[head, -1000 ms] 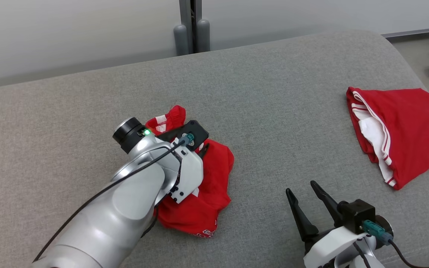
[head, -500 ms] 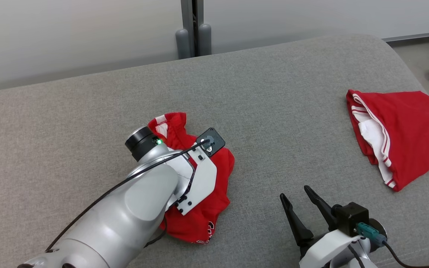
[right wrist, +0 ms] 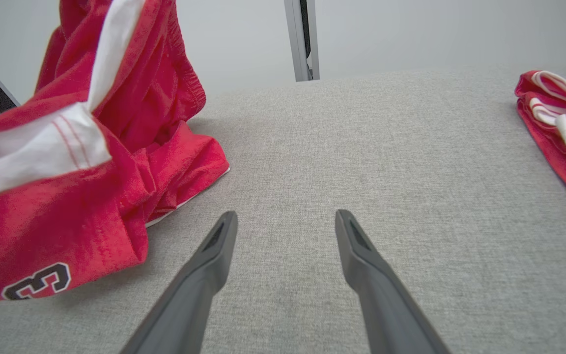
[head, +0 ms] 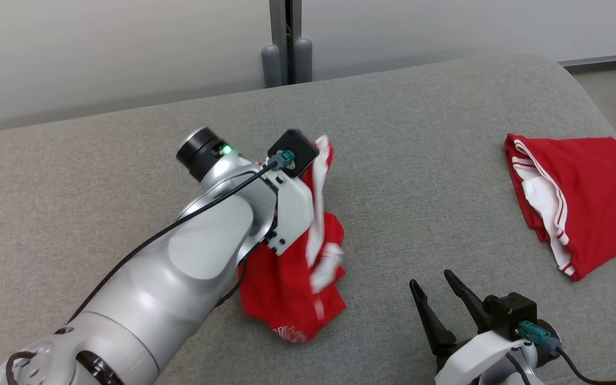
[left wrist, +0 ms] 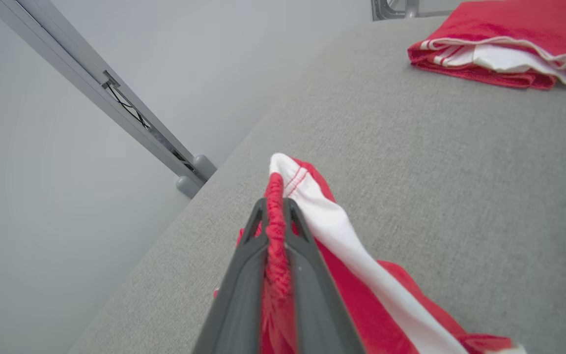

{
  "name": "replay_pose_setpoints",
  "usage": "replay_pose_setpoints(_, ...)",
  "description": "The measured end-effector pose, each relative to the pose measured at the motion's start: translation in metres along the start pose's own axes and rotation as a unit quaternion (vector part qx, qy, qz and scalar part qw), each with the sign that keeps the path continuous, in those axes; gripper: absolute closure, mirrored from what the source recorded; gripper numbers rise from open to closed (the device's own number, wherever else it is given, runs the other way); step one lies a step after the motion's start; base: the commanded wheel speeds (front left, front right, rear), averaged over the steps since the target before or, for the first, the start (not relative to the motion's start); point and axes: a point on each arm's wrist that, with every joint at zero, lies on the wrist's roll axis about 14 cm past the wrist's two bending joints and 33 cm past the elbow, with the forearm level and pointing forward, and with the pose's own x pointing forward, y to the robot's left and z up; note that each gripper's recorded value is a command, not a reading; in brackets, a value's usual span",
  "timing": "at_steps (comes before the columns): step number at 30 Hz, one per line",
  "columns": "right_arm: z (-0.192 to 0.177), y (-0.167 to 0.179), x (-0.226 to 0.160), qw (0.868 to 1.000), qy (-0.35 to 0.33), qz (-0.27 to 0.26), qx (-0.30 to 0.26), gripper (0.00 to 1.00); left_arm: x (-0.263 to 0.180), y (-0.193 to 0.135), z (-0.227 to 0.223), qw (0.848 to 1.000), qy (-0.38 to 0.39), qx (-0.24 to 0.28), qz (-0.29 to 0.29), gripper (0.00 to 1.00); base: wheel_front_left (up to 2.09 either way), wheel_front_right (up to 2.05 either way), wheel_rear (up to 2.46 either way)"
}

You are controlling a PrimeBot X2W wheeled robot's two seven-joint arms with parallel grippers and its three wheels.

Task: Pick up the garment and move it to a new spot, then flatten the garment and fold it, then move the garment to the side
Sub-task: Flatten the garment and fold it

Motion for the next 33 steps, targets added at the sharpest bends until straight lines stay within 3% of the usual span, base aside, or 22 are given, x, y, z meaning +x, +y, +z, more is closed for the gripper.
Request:
replay_pose_setpoints(3, -0.001, 0.001, -0.001, 1.0, 0.001, 0.001, 0.002, 0.0, -0.005, 0.004, 0.05, 0.994, -0.1, -0.026, 0.018, 1.0, 0.0, 0.0, 0.0)
replay_pose_setpoints(5, -0.001, 0.002, -0.001, 1.0, 0.001, 0.001, 0.004, 0.0, -0.014, 0.014, 0.081, 0.982, -0.17, -0.059, 0.048, 1.0, 0.0, 0.0, 0.0)
replay_pose_setpoints(10, 0.002, 0.005, 0.002, 1.0, -0.003, 0.006, 0.008, 0.0, -0.034, 0.051, 0.095, 0.961, -0.219, -0.111, 0.128, 1.0, 0.0, 0.0, 0.0)
replay_pose_setpoints(17, 0.004, 0.011, 0.013, 1.0, -0.005, 0.018, 0.008, 0.0, -0.073, 0.094, 0.004, 0.936, -0.165, -0.203, 0.237, 1.0, 0.0, 0.0, 0.0)
replay_pose_setpoints(21, -0.001, 0.019, 0.016, 1.0, 0.002, 0.03, 0.007, 0.0, -0.105, 0.07, -0.1, 0.917, -0.068, -0.273, 0.282, 1.0, 0.0, 0.0, 0.0)
replay_pose_setpoints(26, -0.002, 0.028, 0.021, 0.999, 0.005, 0.045, 0.001, 0.0, -0.145, 0.048, -0.171, 0.886, 0.003, -0.325, 0.331, 1.0, 0.0, 0.0, 0.0)
replay_pose_setpoints(28, -0.001, 0.031, 0.023, 0.999, 0.005, 0.05, 0.0, 0.0, -0.159, 0.043, -0.188, 0.875, 0.02, -0.337, 0.348, 0.54, 0.0, 0.0, 0.0)
replay_pose_setpoints(29, 0.0, 0.033, 0.025, 0.999, 0.004, 0.052, 0.0, 0.0, -0.165, 0.041, -0.195, 0.869, 0.026, -0.342, 0.357, 0.16, 0.0, 0.0, 0.0)
replay_pose_setpoints(30, 0.001, 0.035, 0.026, 0.998, 0.003, 0.055, -0.001, 0.0, -0.17, 0.04, -0.2, 0.862, 0.029, -0.351, 0.366, 0.0, 0.0, 0.0, 0.0)
replay_pose_setpoints(33, 0.004, 0.039, 0.032, 0.998, 0.0, 0.06, 0.005, 0.0, -0.182, 0.036, -0.211, 0.849, 0.038, -0.361, 0.385, 0.0, 0.0, 0.0, 0.0)
